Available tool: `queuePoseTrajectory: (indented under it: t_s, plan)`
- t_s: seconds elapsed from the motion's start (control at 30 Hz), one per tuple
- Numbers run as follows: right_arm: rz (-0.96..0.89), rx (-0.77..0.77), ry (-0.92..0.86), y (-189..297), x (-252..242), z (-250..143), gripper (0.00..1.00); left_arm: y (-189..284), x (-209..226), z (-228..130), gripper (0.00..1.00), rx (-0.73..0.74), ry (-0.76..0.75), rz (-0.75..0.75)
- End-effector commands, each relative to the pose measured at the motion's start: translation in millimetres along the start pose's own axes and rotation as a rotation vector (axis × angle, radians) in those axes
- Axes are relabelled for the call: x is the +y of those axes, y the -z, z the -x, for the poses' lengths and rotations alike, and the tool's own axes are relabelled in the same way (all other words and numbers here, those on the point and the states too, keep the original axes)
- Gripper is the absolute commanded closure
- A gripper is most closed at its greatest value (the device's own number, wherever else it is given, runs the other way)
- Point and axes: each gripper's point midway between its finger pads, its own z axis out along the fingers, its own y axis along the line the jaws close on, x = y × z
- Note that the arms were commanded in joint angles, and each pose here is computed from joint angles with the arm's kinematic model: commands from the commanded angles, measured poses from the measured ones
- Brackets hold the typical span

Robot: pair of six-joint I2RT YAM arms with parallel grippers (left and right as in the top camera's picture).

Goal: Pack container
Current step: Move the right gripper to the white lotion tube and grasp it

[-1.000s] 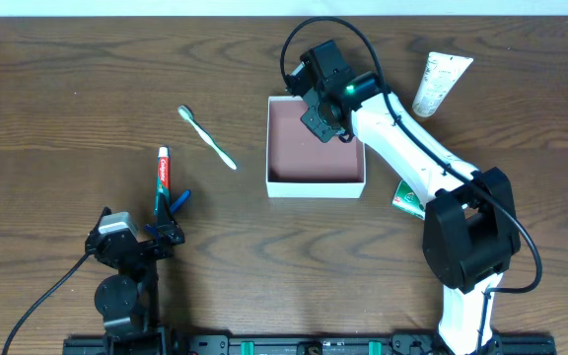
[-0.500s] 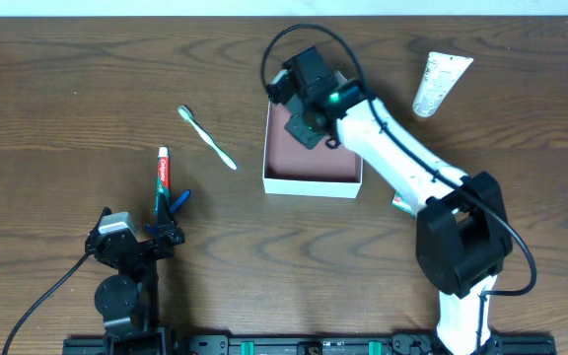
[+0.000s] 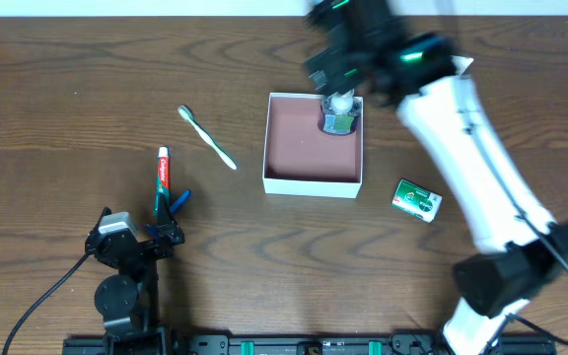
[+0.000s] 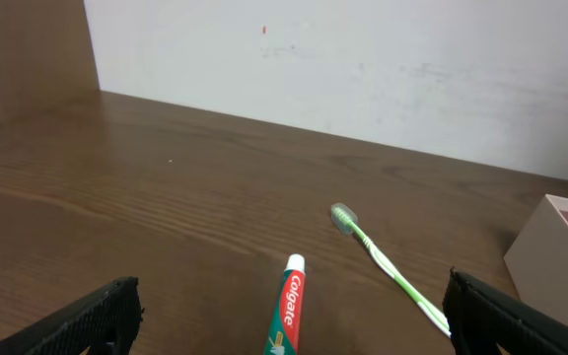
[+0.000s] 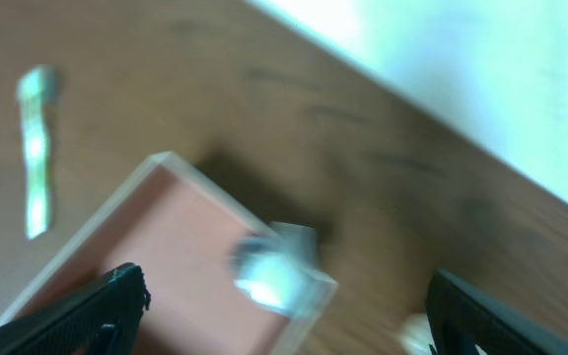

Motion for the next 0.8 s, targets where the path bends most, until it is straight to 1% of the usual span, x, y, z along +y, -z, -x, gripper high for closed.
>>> queuePoseTrajectory:
  t_s: [0.0, 0.07, 0.17, 0.33, 0.43, 0.5, 0.57, 0.63, 0.77]
  plan:
    - [-0.087, 0.000, -0.093, 11, -63, -9, 0.08, 0, 2, -15, 0.02, 0.048, -0.012, 0.002]
    - [-0.117, 0.010, -0.130, 12, -94, -19, 0.11, 0, 2, -15, 0.02, 0.048, -0.012, 0.002]
    - [-0.127, 0.028, -0.196, 9, -133, -36, 0.11, 0, 2, -15, 0.02, 0.048, -0.012, 0.002]
    - [-0.087, 0.062, -0.249, -3, -167, -64, 0.15, -1, 2, -15, 0.02, 0.048, -0.012, 0.002]
    - [-0.044, 0.083, -0.237, -9, -171, -76, 0.17, 0, 2, -15, 0.02, 0.048, -0.012, 0.002]
    - [-0.012, 0.098, -0.198, -15, -170, -82, 0.18, 0, 2, -15, 0.02, 0.048, -0.012, 0.002]
    - [0.040, 0.112, -0.119, -21, -162, -87, 0.20, 0, 2, -15, 0.02, 0.048, -0.012, 0.002]
    - [0.087, 0.141, -0.048, -29, -155, -97, 0.24, 0, 2, -15, 0.02, 0.048, -0.012, 0.002]
    - [0.115, 0.180, -0.038, -40, -152, -110, 0.27, -1, 2, -15, 0.02, 0.048, -0.012, 0.002]
